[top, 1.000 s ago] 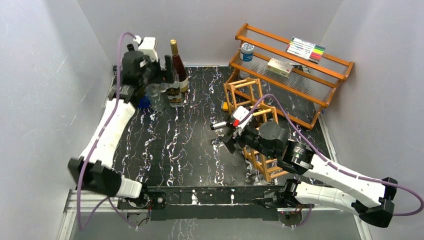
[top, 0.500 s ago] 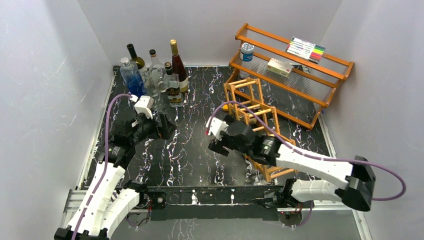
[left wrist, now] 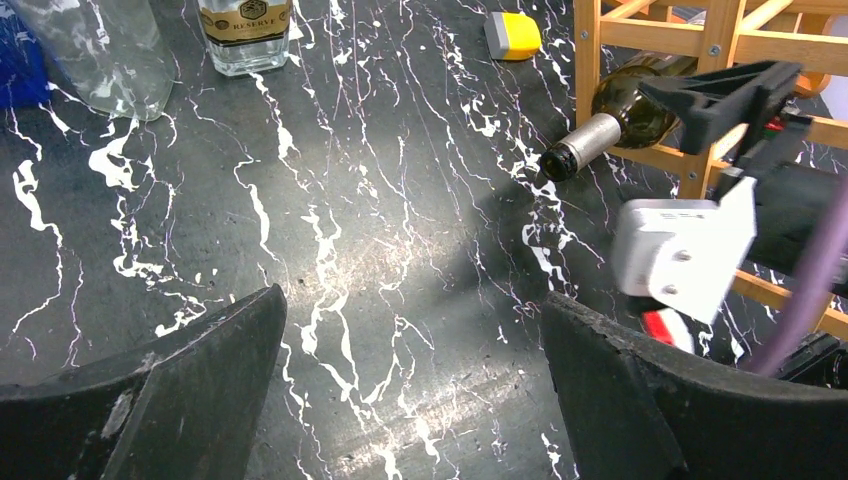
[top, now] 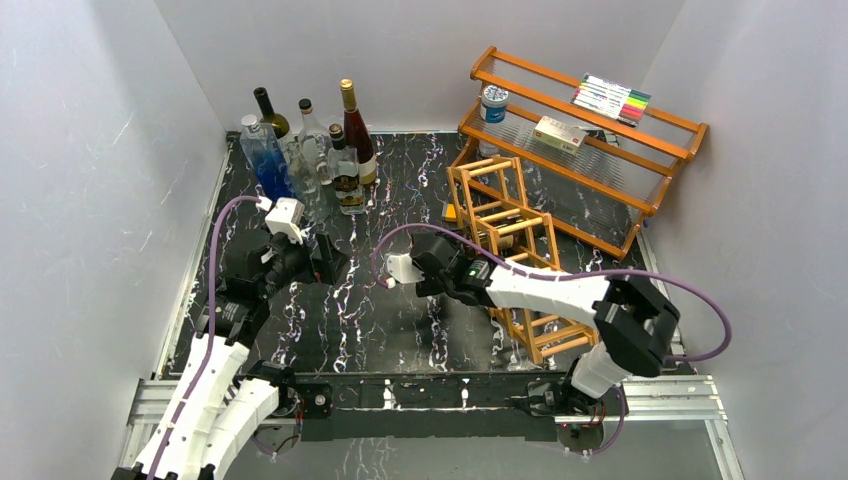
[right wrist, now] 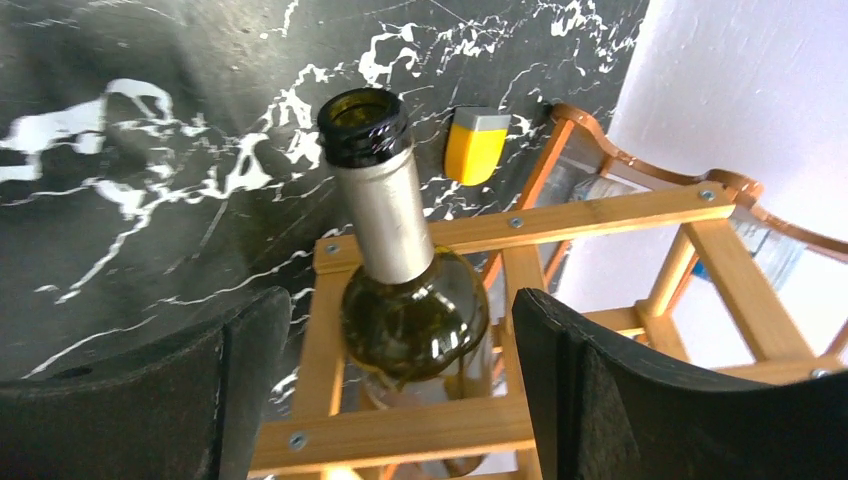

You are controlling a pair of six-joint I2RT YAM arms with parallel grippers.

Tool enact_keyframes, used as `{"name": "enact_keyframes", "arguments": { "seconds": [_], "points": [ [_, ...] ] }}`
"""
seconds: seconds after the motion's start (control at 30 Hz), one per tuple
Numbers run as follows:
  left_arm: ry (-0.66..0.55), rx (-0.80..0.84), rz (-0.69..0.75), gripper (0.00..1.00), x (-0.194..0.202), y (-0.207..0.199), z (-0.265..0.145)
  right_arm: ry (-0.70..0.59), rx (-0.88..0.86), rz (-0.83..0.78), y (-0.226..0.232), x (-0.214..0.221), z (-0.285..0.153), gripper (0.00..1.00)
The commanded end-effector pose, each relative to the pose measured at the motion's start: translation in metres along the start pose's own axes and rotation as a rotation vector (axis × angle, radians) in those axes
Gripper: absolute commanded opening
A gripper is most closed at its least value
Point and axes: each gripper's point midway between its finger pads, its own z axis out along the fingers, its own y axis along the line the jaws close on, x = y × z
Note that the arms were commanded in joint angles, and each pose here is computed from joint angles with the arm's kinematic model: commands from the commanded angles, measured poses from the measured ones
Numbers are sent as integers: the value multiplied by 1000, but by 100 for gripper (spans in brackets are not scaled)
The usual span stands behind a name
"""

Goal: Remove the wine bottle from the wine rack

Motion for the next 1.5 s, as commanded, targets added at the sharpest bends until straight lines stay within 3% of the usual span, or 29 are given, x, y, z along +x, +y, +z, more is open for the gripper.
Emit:
{"name": "enact_keyframes", "arguments": {
  "seconds": [0.0,0.43,0.97,1.13,1.33,1.47],
  "points": [
    [-32,20,23,98,-6,-3,-3,53,83,-116,-36,-3,12,90],
    [-51,13,29,98,-9,-3,-6,94,58,-163,-33,5,51,80],
    [-45,7,27,98,-8,-1,-4,37,-45,-180,6,-16,62,45],
    [-39,5,26,98,-7,-1,-3,-3,-32,-204,18,-32,60,41],
    [-30,8,23,98,-5,-1,-1,-15,-44,-213,30,-39,63,24],
    [-15,14,19,98,-3,-1,2,-112,-55,-216,37,-61,50,21]
  ]
}}
